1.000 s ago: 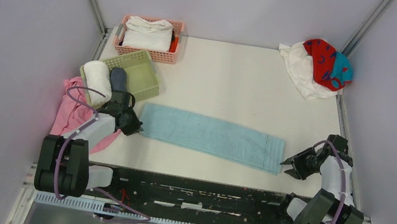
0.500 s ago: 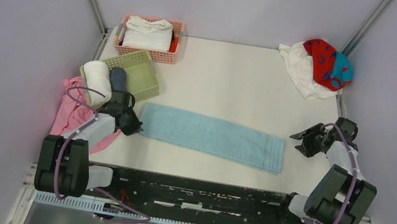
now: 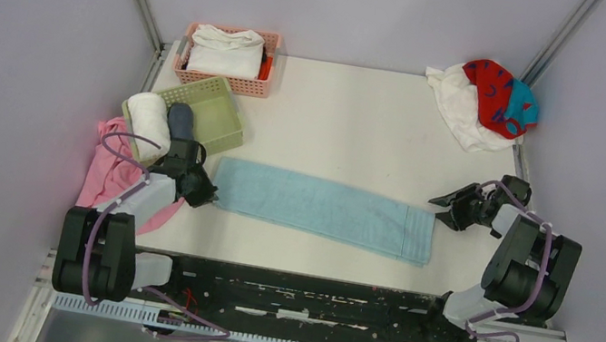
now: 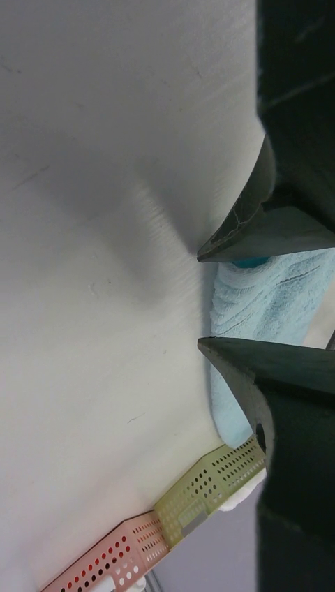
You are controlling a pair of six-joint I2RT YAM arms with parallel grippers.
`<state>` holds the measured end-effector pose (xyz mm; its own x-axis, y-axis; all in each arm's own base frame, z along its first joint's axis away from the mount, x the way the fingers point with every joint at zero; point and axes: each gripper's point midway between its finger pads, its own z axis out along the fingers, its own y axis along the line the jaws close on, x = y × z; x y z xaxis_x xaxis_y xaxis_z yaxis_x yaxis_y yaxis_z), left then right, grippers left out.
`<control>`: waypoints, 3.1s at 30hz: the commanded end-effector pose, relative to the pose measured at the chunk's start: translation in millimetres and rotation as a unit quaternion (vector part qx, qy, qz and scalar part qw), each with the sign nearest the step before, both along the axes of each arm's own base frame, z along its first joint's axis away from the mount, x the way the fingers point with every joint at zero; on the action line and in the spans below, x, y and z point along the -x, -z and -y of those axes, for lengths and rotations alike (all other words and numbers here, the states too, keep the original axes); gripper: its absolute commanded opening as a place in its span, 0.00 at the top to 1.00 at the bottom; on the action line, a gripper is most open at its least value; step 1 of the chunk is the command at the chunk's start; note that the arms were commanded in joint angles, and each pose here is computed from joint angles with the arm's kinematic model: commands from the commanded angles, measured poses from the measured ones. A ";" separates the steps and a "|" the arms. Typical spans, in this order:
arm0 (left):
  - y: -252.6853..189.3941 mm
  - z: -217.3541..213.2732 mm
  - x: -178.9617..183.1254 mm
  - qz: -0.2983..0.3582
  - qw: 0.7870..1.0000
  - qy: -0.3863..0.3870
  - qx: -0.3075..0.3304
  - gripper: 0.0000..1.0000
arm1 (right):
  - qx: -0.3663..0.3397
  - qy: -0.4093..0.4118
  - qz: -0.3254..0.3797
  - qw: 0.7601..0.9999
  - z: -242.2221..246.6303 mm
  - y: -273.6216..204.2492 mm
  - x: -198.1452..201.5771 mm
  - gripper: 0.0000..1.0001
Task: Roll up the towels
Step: Fold the towel at the center of the board.
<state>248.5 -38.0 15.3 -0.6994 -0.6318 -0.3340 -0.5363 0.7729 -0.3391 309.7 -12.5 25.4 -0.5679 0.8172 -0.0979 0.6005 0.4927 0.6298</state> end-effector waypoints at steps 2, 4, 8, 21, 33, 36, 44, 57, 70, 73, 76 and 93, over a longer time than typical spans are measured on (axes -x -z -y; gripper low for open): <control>-2.2 -3.2 -0.7 0.004 1.000 -0.011 -0.003 0.95 | -0.028 -0.004 0.011 1.000 -7.2 -7.1 -5.7 0.49; -2.2 -3.1 -0.8 0.004 1.000 -0.010 -0.003 0.95 | -0.033 -0.005 0.003 0.999 -9.9 -5.7 -1.4 0.50; -2.3 -2.8 -0.6 0.004 1.000 -0.010 -0.002 0.96 | -0.039 -0.008 -0.024 0.999 -12.9 -2.7 9.4 0.51; -4.3 -2.6 -1.2 0.007 1.000 -0.009 -0.002 0.96 | 0.014 -0.029 -0.060 0.998 -5.9 -5.7 36.6 0.50; -3.9 -0.8 -1.8 0.007 1.000 -0.005 0.002 0.96 | -0.020 -0.035 -0.062 0.997 -19.4 -0.4 44.6 0.48; -3.7 -0.7 -1.5 0.006 1.000 -0.005 0.003 0.97 | -0.048 -0.029 -0.051 0.997 -24.8 1.1 36.6 0.49; -4.9 -2.4 -3.1 0.005 1.000 -0.003 -0.003 0.97 | -0.060 -0.015 -0.048 0.997 -21.3 11.1 21.6 0.62; -5.9 -11.3 -18.2 -0.010 0.999 0.014 -0.035 0.97 | 0.041 0.034 -0.042 0.998 44.8 19.3 -58.5 0.98; -20.7 -3.9 -29.9 0.031 0.999 0.019 -0.019 0.89 | 0.119 -0.053 -0.014 0.991 30.4 -22.7 -59.3 0.60; -21.7 -1.0 -29.0 0.035 0.999 0.021 -0.013 0.88 | 0.168 -0.065 -0.036 0.983 26.0 -35.5 -31.0 0.55; -20.8 1.0 -26.7 0.037 0.999 0.020 -0.006 0.86 | 0.165 -0.107 -0.043 0.980 1.6 -41.0 -3.2 0.53; -18.2 0.4 -22.0 0.042 0.999 0.016 -0.007 0.86 | 0.176 -0.148 -0.118 0.966 -17.7 5.7 76.4 0.53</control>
